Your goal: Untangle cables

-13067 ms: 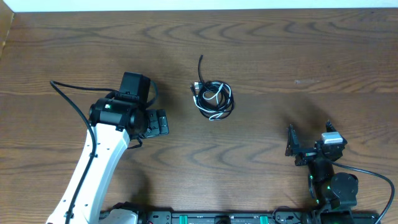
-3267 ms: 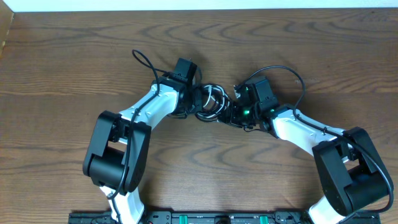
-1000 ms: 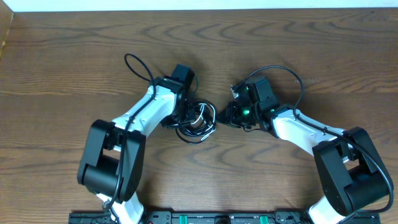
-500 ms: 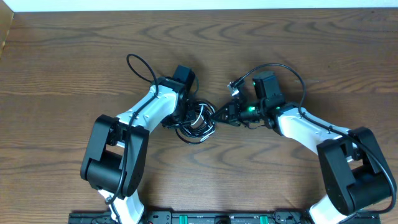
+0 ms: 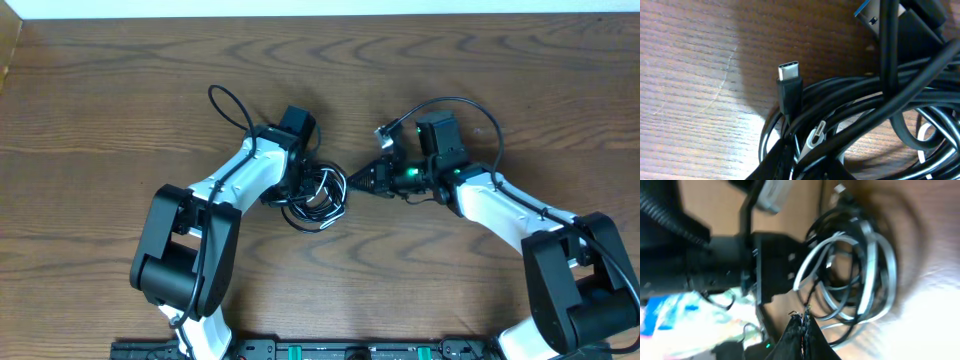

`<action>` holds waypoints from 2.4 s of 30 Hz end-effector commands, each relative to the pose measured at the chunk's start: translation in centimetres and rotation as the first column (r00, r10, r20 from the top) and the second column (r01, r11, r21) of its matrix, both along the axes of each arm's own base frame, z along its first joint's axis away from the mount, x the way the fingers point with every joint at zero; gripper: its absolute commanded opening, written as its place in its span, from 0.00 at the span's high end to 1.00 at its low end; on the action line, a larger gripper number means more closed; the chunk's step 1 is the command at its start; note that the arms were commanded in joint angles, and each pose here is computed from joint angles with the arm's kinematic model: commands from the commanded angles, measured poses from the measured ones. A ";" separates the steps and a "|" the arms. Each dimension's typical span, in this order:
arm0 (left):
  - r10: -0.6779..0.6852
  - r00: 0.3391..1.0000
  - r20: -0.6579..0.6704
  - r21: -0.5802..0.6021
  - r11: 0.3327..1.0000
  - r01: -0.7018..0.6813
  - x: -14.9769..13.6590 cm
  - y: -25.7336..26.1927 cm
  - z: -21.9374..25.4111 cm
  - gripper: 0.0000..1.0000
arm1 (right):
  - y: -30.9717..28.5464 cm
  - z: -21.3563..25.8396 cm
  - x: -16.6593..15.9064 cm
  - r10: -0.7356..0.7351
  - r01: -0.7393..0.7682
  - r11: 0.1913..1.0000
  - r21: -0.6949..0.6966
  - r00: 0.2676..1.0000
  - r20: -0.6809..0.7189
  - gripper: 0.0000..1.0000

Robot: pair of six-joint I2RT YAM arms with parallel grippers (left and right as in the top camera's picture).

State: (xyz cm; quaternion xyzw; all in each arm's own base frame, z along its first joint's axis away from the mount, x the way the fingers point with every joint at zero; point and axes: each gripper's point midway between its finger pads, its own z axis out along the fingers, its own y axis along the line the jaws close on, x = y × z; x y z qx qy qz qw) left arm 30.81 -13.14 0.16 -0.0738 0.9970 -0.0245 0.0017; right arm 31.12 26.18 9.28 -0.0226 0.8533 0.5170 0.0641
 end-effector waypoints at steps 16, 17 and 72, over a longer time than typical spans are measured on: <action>-0.020 0.999 -0.032 0.073 0.997 0.023 -0.8 1.5 -2.1 0.83 | -7.7 -6.5 2.7 -0.290 0.288 0.827 -0.483 0.954 0.073 0.99; -0.020 0.999 -0.032 0.073 0.997 0.023 -0.8 1.5 -2.1 0.83 | -7.3 -6.2 2.8 -0.281 0.283 0.841 -0.462 0.957 0.074 0.99; -0.045 0.998 -0.050 0.019 0.999 0.046 -1.1 0.6 -2.1 0.74 | 5.4 -2.1 -2.6 -0.341 0.287 0.937 -0.199 0.875 -0.345 0.78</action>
